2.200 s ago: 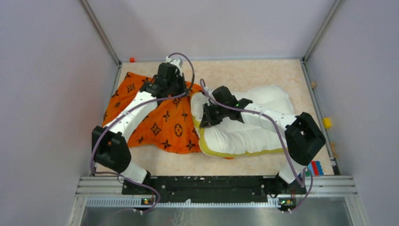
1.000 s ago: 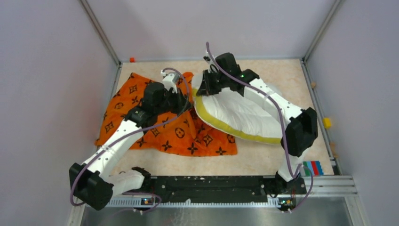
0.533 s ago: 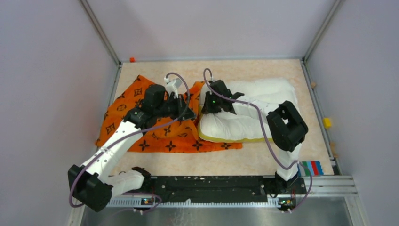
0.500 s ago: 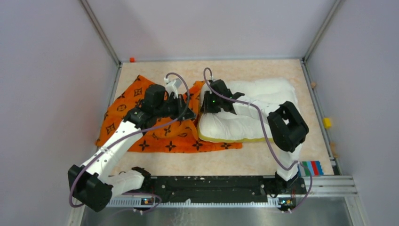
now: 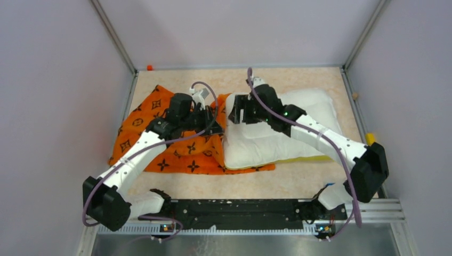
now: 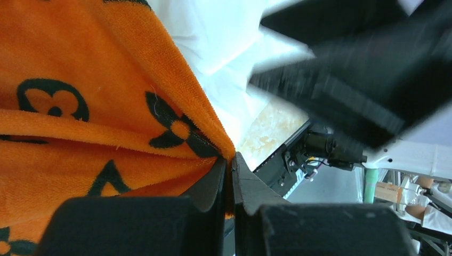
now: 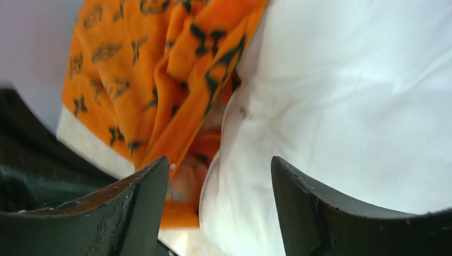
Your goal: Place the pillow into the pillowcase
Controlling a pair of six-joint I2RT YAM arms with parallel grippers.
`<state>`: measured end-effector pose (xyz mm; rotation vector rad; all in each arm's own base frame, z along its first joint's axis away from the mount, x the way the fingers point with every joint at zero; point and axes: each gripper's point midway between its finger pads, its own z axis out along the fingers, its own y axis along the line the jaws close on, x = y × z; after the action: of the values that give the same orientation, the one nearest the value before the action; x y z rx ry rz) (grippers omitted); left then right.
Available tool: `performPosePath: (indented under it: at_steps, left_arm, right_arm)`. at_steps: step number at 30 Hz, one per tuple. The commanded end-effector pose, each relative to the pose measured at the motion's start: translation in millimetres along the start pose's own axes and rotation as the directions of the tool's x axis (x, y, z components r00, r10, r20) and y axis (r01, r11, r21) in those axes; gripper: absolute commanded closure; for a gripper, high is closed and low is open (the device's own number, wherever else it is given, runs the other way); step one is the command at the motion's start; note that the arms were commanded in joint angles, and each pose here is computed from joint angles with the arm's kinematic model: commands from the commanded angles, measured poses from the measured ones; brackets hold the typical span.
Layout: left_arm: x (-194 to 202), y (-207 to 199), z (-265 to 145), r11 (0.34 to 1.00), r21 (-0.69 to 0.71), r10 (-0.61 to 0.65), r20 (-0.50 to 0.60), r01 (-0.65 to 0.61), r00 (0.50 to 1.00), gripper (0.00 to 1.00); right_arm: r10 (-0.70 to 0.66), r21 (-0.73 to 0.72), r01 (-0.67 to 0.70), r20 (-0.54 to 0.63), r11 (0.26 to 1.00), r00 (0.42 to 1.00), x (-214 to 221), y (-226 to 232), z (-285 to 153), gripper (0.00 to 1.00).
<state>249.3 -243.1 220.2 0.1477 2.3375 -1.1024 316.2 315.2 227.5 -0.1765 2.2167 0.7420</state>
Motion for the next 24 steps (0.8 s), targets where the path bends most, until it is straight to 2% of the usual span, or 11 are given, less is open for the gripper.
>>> performPosePath:
  at_steps: [1, 5, 8, 9, 10, 11, 13, 14, 20, 24]
  left_arm:
    - [-18, -21, -2, 0.998, 0.055, 0.033, 0.041, -0.036, 0.999, 0.91]
    - [-20, -20, -2, 0.999, 0.046, 0.027, 0.047, -0.029, 0.999, 0.91]
    - [-20, -19, -2, 0.999, 0.036, 0.018, 0.045, -0.02, 0.999, 0.91]
    - [-20, -19, -1, 0.999, 0.036, 0.019, 0.043, -0.021, 0.999, 0.91]
    - [-19, -18, -1, 0.999, 0.032, 0.017, 0.039, -0.018, 0.999, 0.92]
    - [-18, -18, -2, 0.999, 0.03, 0.015, 0.035, -0.017, 0.999, 0.92]
    - [-15, -16, -3, 0.999, 0.025, 0.018, 0.026, -0.019, 1.0, 0.94]
    - [-14, -16, -4, 0.999, 0.024, 0.023, 0.019, -0.023, 1.0, 0.94]
    - [7, -30, -8, 0.992, 0.112, 0.064, -0.058, -0.057, 0.996, 1.0]
    - [13, -64, -18, 0.965, 0.241, 0.122, -0.076, -0.101, 0.99, 1.0]
  right_arm:
    - [-0.168, 0.04, 0.18, -0.207, 0.983, 0.964, 91, -8, -12, 0.29]
    - [-0.171, 0.023, 0.183, -0.262, 0.983, 0.95, 142, -14, -3, 0.28]
    - [-0.18, 0.088, 0.214, -0.294, 0.973, 0.939, 164, -28, 13, 0.29]
    - [-0.176, 0.117, 0.219, -0.299, 0.969, 0.938, 167, -33, 18, 0.32]
    - [-0.17, 0.154, 0.225, -0.306, 0.962, 0.937, 170, -40, 22, 0.4]
    - [-0.163, 0.186, 0.226, -0.305, 0.956, 0.938, 169, -44, 24, 0.53]
    - [-0.157, 0.223, 0.218, -0.263, 0.95, 0.952, 152, -43, 22, 0.94]
    - [-0.145, 0.223, 0.195, -0.22, 0.955, 0.965, 136, -37, 17, 1.0]
    - [-0.049, 0.138, 0.05, -0.008, 0.989, 0.999, 37, -5, -6, 1.0]
    - [0.027, 0.033, -0.028, 0.025, 0.999, 0.999, 15, 22, 5, 1.0]
